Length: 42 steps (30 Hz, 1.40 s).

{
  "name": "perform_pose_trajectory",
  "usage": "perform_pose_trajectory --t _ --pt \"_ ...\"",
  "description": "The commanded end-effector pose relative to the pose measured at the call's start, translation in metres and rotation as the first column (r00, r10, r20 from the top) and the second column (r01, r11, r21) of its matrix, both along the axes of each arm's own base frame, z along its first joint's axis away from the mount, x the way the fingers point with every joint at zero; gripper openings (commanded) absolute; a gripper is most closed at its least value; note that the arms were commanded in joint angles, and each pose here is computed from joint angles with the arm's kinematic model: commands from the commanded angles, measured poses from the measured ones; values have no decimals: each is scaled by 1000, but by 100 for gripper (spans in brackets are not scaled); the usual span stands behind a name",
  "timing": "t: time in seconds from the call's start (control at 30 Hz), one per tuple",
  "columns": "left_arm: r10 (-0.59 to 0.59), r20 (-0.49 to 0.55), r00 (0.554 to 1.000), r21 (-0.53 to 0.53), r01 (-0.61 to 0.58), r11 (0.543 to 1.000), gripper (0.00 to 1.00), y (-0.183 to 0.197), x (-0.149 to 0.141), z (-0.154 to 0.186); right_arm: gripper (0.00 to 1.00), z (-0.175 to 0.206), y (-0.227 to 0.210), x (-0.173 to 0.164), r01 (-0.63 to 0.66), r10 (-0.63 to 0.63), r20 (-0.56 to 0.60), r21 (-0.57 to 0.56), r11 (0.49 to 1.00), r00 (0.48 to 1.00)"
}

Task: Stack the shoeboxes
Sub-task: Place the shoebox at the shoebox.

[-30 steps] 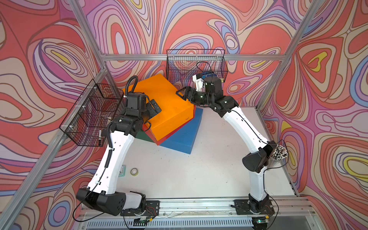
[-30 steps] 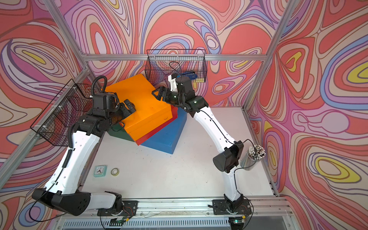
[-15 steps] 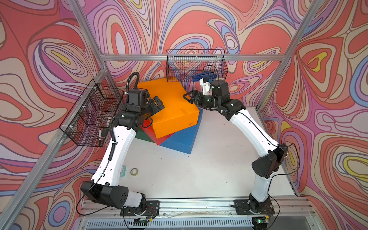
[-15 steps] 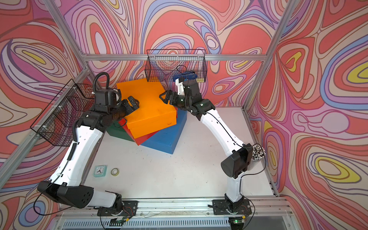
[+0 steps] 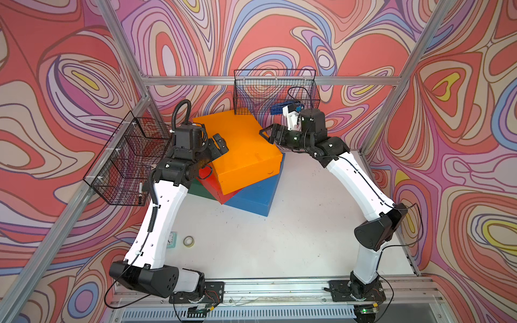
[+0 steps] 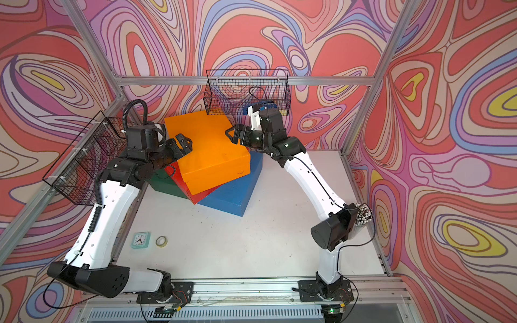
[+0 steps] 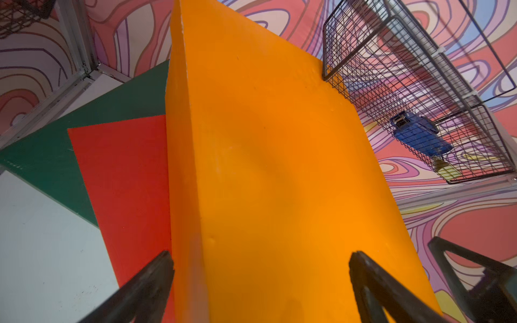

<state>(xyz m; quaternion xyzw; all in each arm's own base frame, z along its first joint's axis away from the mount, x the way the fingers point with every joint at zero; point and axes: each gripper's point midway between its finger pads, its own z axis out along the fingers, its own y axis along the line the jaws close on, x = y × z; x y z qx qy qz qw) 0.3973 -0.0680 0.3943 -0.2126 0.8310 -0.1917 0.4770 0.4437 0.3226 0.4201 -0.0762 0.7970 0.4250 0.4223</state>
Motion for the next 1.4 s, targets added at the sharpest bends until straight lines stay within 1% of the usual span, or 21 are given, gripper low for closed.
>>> perform_pose_trajectory --t 0.0,0.07,0.13,0.17,0.2,0.23,0.3,0.33,0.37,0.4,0.43,0.47,0.5,0.57,0.63,0.8,0.93,1.1,1.2,1.3,1.37 --pt "46 52 998 19 -47 999 100 16 0 19 90 21 -12 -8 19 -18 58 -17 1000 998" --pt "53 51 997 17 -54 998 100 19 -1 21 89 26 -15 -11 20 -18 72 -19 1000 997" --pt "62 69 996 15 -64 998 100 24 -5 29 84 34 -16 -16 11 -10 94 -13 1000 996" --pt "66 83 994 15 -67 998 98 26 -7 34 81 37 -15 -18 0 1 104 -6 1000 995" --pt "60 105 993 17 -62 998 87 27 -9 41 77 39 -14 -21 -16 15 112 5 1000 994" --pt "51 130 990 16 -54 998 68 26 -11 47 72 39 -10 -21 -35 33 119 16 999 992" --pt "25 165 986 -2 -25 1000 35 20 -11 56 61 36 -3 -21 -73 69 107 37 997 992" --pt "10 175 985 -7 -9 1000 25 17 -9 60 53 33 3 -21 -99 95 93 47 994 991" --pt "0 176 984 -8 1 1000 20 15 -7 61 43 30 9 -21 -125 121 79 56 991 990" --pt "-10 165 986 -10 12 1000 16 12 -2 59 24 26 13 -20 -145 141 61 64 987 988" --pt "-22 157 987 -11 24 1000 13 10 2 57 7 22 17 -20 -157 154 47 69 985 987" --pt "-39 154 987 -10 41 999 10 6 9 55 0 20 20 -19 -164 161 42 70 984 986" --pt "-53 152 987 -13 56 998 7 2 15 52 0 17 22 -19 -168 166 38 66 984 985" --pt "-67 154 986 -12 69 998 5 -1 27 47 0 15 23 -19 -170 167 42 59 984 985" --pt "-58 149 987 0 59 998 3 0 35 43 0 11 24 -18 -167 165 39 55 984 986" --pt "-8 100 995 56 2 998 1 11 52 25 0 0 25 -15 -169 168 19 47 985 986" --pt "10 40 999 63 -13 998 1 17 62 4 0 -3 24 -15 -164 163 20 36 986 986" --pt "40 -17 999 77 -38 996 0 26 63 -16 0 4 16 -18 -136 135 47 18 991 990" --pt "49 -23 999 78 -48 996 0 29 62 -20 0 6 14 -19 -129 128 53 16 991 990" --pt "72 -42 996 92 -68 993 0 35 58 -24 0 -1 14 -18 -128 128 34 11 992 991" --pt "92 -63 994 104 -85 991 0 39 54 -33 0 -5 16 -18 -137 136 19 15 991 990"
